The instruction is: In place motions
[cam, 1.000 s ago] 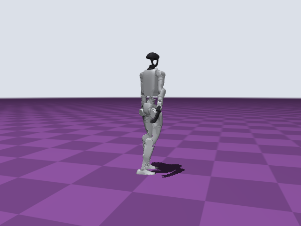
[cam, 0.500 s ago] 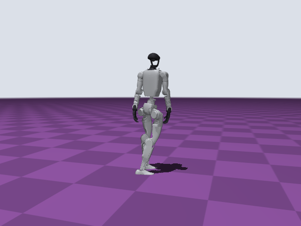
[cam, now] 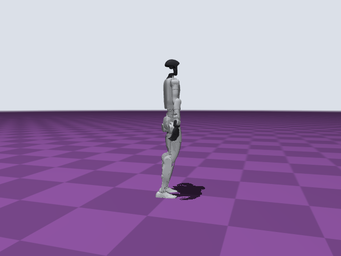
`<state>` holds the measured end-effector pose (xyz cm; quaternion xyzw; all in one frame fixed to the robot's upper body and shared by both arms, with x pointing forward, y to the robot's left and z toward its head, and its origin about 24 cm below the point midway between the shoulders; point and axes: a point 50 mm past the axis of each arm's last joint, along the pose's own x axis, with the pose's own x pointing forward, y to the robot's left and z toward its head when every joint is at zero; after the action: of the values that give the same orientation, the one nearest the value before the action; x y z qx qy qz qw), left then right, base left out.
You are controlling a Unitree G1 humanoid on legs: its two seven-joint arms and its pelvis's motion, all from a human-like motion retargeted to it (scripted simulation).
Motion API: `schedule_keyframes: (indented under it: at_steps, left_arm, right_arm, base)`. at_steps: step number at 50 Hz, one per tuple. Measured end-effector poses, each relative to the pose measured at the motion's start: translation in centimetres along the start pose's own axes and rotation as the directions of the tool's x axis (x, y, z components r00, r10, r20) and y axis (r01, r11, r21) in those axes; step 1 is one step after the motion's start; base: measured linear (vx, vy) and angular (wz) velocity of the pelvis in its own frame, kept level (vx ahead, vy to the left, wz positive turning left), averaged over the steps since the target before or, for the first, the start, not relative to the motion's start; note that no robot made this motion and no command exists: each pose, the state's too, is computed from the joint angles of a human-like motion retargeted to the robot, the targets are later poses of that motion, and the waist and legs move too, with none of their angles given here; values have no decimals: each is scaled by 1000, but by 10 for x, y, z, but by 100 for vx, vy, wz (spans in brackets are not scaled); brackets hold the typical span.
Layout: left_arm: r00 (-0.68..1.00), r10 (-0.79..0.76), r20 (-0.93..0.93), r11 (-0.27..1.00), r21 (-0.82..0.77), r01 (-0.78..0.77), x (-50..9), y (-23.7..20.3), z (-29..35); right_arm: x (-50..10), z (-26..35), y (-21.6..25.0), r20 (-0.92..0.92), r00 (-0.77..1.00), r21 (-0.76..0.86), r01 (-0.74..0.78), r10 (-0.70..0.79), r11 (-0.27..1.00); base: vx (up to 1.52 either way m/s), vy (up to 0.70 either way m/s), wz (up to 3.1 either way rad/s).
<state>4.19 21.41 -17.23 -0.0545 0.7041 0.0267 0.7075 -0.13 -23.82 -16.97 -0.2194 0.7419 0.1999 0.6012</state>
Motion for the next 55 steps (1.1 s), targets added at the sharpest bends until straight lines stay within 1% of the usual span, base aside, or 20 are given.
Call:
schedule_keyframes:
  at_steps: [4,10,15,19,22,25,28,34,40,45,50,55]
  left_arm:
    - [1000,2,1,1000,8,-2,-1,2,3]
    - [1000,-6,21,1000,14,6,0,-2,6]
    - [999,-37,37,998,57,34,2,-9,9]
    - [999,-44,25,993,108,41,3,-13,7]
    - [999,-50,12,990,135,48,3,-15,4]
    - [999,-54,2,987,151,53,4,-16,1]
    - [999,-53,-5,988,143,54,5,-17,-4]
    - [998,-58,-34,995,74,60,6,-17,-22]
    - [995,-63,-76,997,-45,60,6,-13,-45]
    - [993,-34,-111,995,-97,23,3,-2,-60]
    - [990,6,-138,991,-130,-24,0,9,-67]
    - [989,8,-145,981,-192,-36,0,7,-67]
  right_arm:
    - [0,-4,0,2,1000,57,10,-10,998]
    - [3,-12,17,-54,998,40,-12,14,999]
    - [6,-24,45,-104,991,28,-87,90,996]
    - [7,-32,66,-132,980,65,-143,151,988]
    - [7,-33,72,-140,973,84,-175,185,981]
    - [7,-32,68,-142,973,63,-173,181,983]
    - [7,-30,57,-141,980,-13,-144,141,989]
    - [5,-29,32,-138,989,-110,-66,50,992]
    - [1,-33,12,-145,989,-74,-20,9,997]
    - [0,-32,5,-133,991,-30,7,-11,1000]
    - [-1,-19,-1,-84,996,-30,14,-17,999]
    - [-3,6,-9,9,1000,-46,29,-29,999]
  base:
    - [-3,-13,-95]
    - [-5,-7,-70]
    - [0,-1,-39]
    - [1,1,9]
    - [2,6,51]
    - [4,8,63]
    - [5,10,31]
    - [6,14,97]
    - [0,20,133]
    - [-14,19,141]
    - [-23,5,117]
    - [-20,-11,104]
